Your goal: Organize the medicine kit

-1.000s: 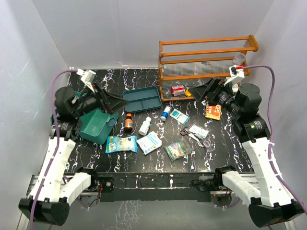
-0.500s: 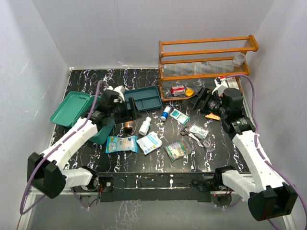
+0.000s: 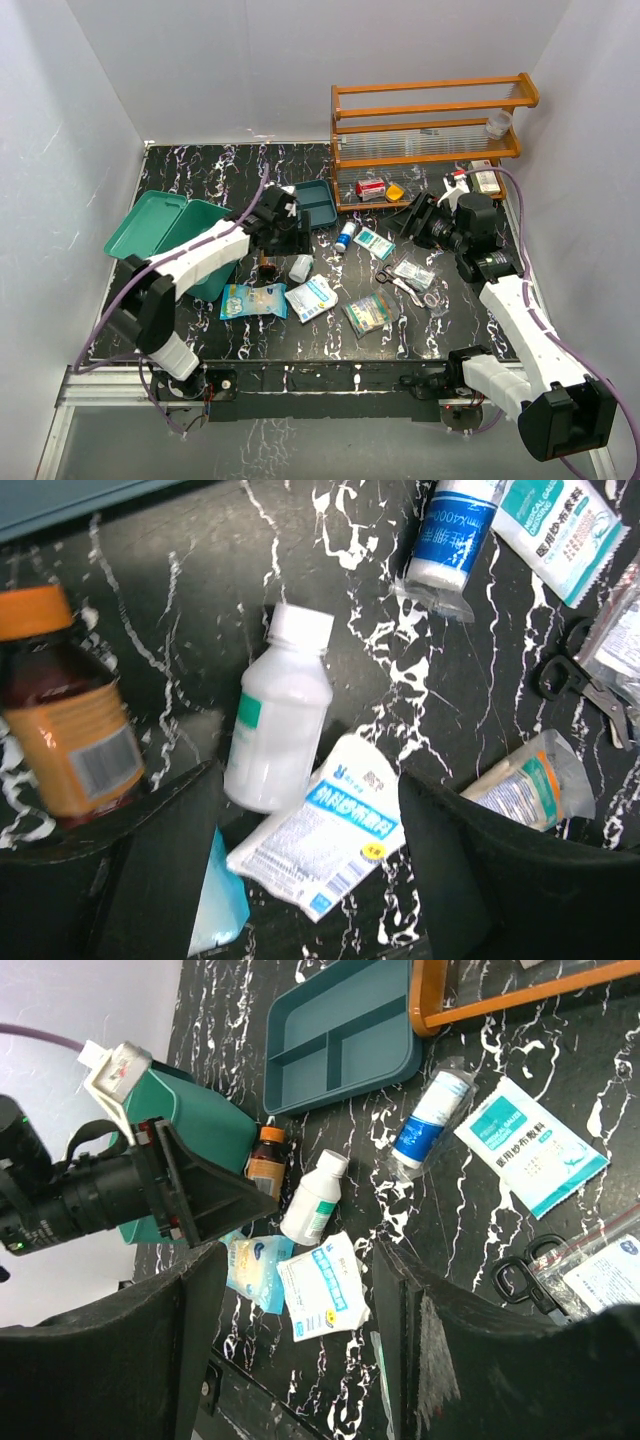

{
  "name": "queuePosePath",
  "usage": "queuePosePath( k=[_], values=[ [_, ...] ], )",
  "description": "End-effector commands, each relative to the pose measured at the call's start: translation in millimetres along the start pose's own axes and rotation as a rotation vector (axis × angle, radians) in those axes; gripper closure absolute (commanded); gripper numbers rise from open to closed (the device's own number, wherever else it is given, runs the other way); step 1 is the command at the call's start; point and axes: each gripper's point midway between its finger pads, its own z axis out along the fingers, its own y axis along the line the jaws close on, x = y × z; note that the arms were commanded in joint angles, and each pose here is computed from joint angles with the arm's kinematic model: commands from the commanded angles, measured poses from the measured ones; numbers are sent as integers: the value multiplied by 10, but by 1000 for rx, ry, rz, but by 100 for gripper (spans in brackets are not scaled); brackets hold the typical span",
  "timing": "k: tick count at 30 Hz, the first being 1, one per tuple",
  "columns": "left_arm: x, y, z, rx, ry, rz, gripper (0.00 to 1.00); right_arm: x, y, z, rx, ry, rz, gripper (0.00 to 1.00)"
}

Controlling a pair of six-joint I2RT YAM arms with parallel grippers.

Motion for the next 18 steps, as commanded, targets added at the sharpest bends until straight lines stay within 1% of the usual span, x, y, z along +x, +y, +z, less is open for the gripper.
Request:
queuePosePath(
  k=[1, 5, 8, 9, 18],
  values=[
    [-70, -201, 161, 45, 34, 77, 30, -106, 56, -5, -18, -61, -12, 42],
    [26, -115, 318, -8, 93, 87, 31, -58, 15, -12, -11, -58, -4, 42],
    [116, -80, 411, -17, 137, 97, 39, -33, -12, -21, -4, -61, -1, 42],
    [144, -69, 438, -21, 151, 99, 40, -23, -27, -19, -1, -60, 2, 42],
    [324, 1, 593, -41, 245, 118, 41, 12, -51, -15, 2, -54, 8, 42]
  ],
)
